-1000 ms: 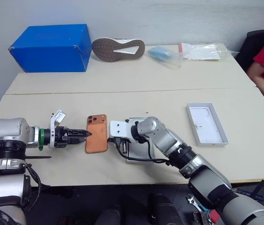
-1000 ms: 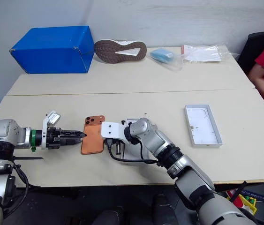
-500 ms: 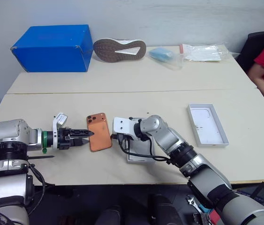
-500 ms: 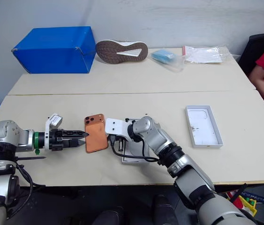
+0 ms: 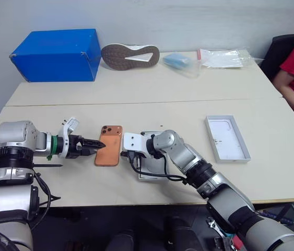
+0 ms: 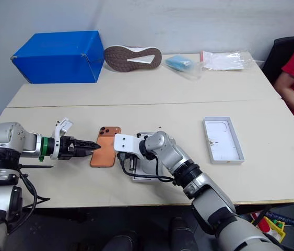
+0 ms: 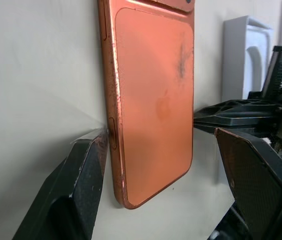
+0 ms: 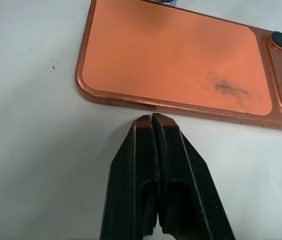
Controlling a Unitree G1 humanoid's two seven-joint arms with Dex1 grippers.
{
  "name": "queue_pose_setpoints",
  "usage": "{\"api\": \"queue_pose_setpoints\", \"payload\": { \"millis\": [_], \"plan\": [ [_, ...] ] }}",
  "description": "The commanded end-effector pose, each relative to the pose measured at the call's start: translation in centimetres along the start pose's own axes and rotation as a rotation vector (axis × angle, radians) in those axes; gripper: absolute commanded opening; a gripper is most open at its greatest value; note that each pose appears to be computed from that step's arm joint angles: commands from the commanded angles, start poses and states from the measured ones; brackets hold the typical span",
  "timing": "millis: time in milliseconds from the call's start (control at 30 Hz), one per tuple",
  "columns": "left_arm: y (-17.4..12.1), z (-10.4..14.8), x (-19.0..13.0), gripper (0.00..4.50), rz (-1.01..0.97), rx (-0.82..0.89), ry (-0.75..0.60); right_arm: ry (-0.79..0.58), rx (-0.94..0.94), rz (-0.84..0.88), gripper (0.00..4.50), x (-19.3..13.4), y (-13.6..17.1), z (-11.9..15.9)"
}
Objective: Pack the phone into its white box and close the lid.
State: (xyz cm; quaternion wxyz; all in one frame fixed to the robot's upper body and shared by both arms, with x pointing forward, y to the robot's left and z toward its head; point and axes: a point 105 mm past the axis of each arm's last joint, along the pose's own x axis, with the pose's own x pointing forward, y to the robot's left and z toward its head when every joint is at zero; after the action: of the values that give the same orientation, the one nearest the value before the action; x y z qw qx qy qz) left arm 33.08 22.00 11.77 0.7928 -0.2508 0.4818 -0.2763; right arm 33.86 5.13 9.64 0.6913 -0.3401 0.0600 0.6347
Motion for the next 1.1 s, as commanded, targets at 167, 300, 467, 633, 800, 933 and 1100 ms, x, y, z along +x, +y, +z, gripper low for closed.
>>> {"api": "queue_pose_setpoints", "payload": {
  "millis": [167,300,467,633,800,933,1100],
  "plan": [
    [0.7,-0.3,1.1,3.59,0.082,0.055,0.088,-0.018,-0.033,0.001,0.0,0.3,0.0,0.9],
    [0.2,-1.7,3.0,3.59,0.0,0.043,0.147,-0.023,-0.029,0.0,0.0,0.5,0.0,1.1],
    [-0.9,-2.7,4.3,3.59,-0.198,-0.047,0.134,-0.024,-0.024,0.003,0.0,0.5,0.2,1.0],
    [-2.0,-2.3,3.3,3.59,-0.374,-0.117,0.075,-0.021,-0.022,0.009,0.0,0.4,0.4,0.8],
    [-0.9,-2.5,2.8,3.59,-0.331,-0.12,0.076,-0.011,-0.023,0.006,0.0,0.1,0.3,0.4],
    [-0.6,-2.3,2.3,3.59,-0.324,-0.116,0.064,-0.004,-0.027,0.0,0.0,-0.1,0.2,0.2],
    [-0.8,-1.5,1.5,2.08,-0.337,-0.119,0.037,-0.011,-0.034,-0.008,0.0,-0.2,0.2,0.2]
  ]
}}
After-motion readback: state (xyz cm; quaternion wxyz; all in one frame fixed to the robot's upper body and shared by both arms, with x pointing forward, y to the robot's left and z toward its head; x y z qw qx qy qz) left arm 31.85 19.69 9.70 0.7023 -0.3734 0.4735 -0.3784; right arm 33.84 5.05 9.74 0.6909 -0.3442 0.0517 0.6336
